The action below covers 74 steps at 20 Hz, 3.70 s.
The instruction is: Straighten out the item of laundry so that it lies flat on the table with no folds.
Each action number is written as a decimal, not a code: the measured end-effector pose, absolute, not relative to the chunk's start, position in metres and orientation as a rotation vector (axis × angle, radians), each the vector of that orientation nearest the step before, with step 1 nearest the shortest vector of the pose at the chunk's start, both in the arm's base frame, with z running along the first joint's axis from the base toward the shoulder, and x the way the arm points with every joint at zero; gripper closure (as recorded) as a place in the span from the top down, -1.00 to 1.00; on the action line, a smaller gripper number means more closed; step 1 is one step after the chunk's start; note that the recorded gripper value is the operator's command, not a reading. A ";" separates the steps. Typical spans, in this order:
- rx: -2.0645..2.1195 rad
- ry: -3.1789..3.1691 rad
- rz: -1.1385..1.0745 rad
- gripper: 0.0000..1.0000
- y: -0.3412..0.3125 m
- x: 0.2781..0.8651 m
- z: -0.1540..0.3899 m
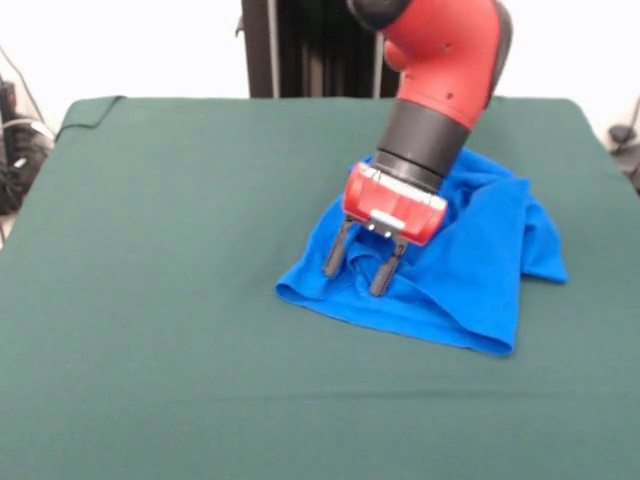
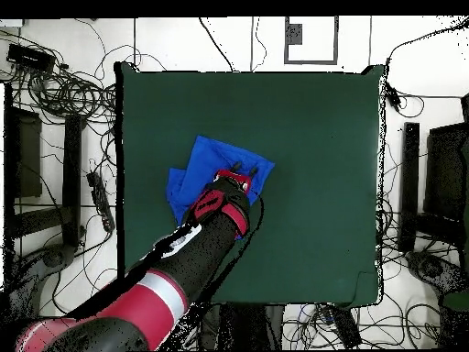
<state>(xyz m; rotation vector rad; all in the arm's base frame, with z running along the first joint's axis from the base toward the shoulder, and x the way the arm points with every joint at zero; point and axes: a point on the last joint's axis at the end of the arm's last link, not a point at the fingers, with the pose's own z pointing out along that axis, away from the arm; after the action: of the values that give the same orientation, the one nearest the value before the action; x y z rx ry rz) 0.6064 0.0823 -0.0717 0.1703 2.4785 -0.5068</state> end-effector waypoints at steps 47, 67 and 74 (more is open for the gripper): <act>-0.012 2.240 -0.553 1.00 -0.101 0.661 -0.046; 0.232 2.444 -0.496 1.00 -0.101 0.637 0.015; 0.682 2.649 -0.510 1.00 -0.115 0.586 0.012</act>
<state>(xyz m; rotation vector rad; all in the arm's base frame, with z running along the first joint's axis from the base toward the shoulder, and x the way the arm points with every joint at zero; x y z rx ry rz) 0.5859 -0.1147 0.0121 0.6820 2.6489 -0.5098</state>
